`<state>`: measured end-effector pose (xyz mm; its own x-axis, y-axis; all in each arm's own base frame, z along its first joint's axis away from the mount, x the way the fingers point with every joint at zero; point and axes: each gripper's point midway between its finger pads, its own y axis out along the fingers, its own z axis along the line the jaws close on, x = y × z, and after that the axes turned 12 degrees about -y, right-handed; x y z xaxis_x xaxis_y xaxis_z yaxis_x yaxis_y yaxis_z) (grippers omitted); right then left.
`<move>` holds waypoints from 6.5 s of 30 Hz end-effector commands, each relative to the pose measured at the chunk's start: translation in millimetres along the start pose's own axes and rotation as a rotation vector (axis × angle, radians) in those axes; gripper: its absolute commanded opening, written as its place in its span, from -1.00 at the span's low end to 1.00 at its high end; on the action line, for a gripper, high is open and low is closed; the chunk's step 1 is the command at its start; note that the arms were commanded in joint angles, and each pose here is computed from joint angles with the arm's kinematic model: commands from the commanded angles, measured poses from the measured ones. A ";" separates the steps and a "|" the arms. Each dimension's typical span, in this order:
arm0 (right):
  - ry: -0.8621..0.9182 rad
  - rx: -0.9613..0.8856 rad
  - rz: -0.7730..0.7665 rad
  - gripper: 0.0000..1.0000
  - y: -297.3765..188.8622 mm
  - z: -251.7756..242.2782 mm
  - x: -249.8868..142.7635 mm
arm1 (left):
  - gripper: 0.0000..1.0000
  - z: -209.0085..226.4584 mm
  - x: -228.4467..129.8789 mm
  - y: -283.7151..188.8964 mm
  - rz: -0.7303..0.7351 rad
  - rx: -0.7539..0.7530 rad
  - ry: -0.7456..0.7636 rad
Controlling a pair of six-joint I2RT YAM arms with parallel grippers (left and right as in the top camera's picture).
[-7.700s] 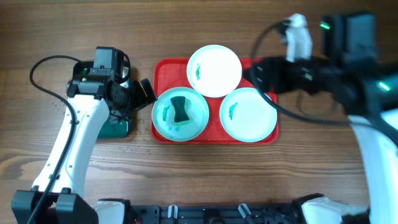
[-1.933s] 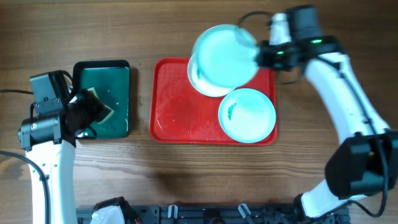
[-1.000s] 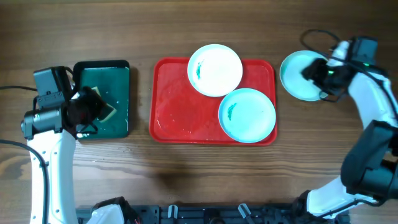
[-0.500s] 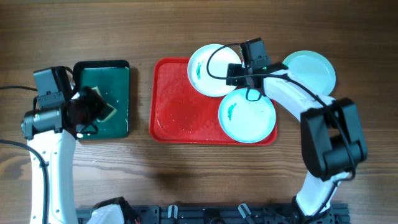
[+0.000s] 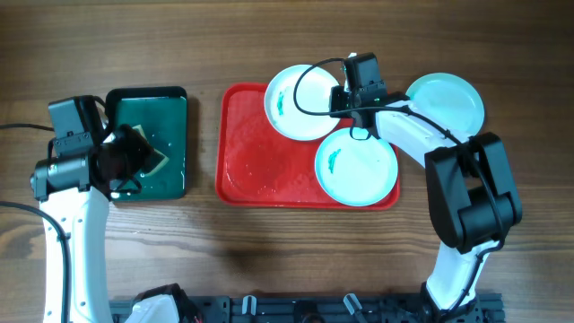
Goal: Clean dirty plates on tray and stack at the side
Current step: 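Grasp the rim of the white plate with the right gripper, then scrub the white plate with the sponge in the left gripper, then lift the white plate with the right gripper and stack it on the blue plate, then grasp the rim of the remaining light-blue plate with the right gripper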
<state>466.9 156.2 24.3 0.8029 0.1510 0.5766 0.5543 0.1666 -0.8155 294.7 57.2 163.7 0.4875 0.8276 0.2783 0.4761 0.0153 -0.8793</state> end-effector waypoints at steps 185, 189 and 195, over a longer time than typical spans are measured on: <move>0.269 -0.096 0.473 -0.31 -104.1 -66.7 -162.0 | -0.92 3.0 18.7 -26.4 -0.105 0.026 -0.067; 0.265 -0.096 0.492 -0.46 -99.7 -66.7 -166.7 | -0.92 2.0 17.9 -26.3 -0.099 0.020 -0.067; 0.286 -0.003 0.489 -0.56 -98.3 -50.7 -163.4 | -0.92 1.9 17.9 -26.3 -0.100 0.020 -0.067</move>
<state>295.9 50.0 10.7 0.9908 -0.0635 0.1196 0.1231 0.0543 -0.9909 288.6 73.6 190.9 0.3953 0.8497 0.3490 0.4996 0.1200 -0.8579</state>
